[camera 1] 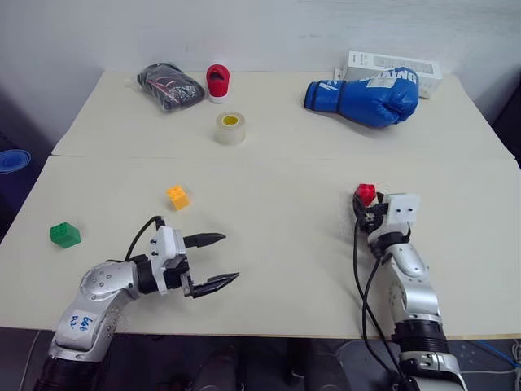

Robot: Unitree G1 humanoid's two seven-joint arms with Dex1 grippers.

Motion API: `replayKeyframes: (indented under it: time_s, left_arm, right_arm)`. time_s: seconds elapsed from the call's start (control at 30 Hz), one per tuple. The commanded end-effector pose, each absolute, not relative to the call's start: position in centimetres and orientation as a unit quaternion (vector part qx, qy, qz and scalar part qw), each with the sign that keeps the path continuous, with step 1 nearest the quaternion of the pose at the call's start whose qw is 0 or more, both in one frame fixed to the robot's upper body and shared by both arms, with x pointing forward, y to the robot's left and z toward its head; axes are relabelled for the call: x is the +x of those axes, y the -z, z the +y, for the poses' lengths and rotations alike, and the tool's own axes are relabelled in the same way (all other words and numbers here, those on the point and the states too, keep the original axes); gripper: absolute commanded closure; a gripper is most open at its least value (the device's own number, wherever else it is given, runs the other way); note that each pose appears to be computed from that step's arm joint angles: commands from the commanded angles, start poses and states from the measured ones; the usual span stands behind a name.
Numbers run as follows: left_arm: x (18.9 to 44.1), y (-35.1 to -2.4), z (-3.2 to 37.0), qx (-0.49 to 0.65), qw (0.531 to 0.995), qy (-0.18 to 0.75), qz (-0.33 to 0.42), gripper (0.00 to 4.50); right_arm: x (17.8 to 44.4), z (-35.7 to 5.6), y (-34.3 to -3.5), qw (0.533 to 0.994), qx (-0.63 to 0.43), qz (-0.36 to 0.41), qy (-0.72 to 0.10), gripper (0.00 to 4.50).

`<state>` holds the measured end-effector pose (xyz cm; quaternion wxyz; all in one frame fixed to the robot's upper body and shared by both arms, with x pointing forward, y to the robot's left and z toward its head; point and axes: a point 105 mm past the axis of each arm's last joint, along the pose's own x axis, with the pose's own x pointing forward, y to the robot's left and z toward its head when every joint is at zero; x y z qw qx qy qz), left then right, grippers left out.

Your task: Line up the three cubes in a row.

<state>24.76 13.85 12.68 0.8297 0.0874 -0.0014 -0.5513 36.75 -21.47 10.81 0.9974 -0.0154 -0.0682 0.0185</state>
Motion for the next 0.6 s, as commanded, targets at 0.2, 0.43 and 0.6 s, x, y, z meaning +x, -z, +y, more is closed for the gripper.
replayKeyframes:
  time_s: [0.2, 0.43, 0.6]
  left_arm:
    - [24.7, -13.5, 13.8, 0.101, 0.831, 0.547, -0.012, 0.00]
    - [24.7, -13.4, 14.3, 0.105, 0.827, 0.552, -0.001, 0.00]
    - [24.6, -13.3, 14.5, 0.104, 0.828, 0.551, 0.005, 0.00]
  right_arm:
    - [34.1, -16.6, -15.2, 0.938, -0.061, -0.153, -0.305, 3.09]
    - [28.7, -13.3, -12.5, 0.765, -0.128, -0.028, -0.631, 3.09]
    - [29.0, -12.8, -9.6, 0.713, -0.157, 0.005, -0.683, 3.09]
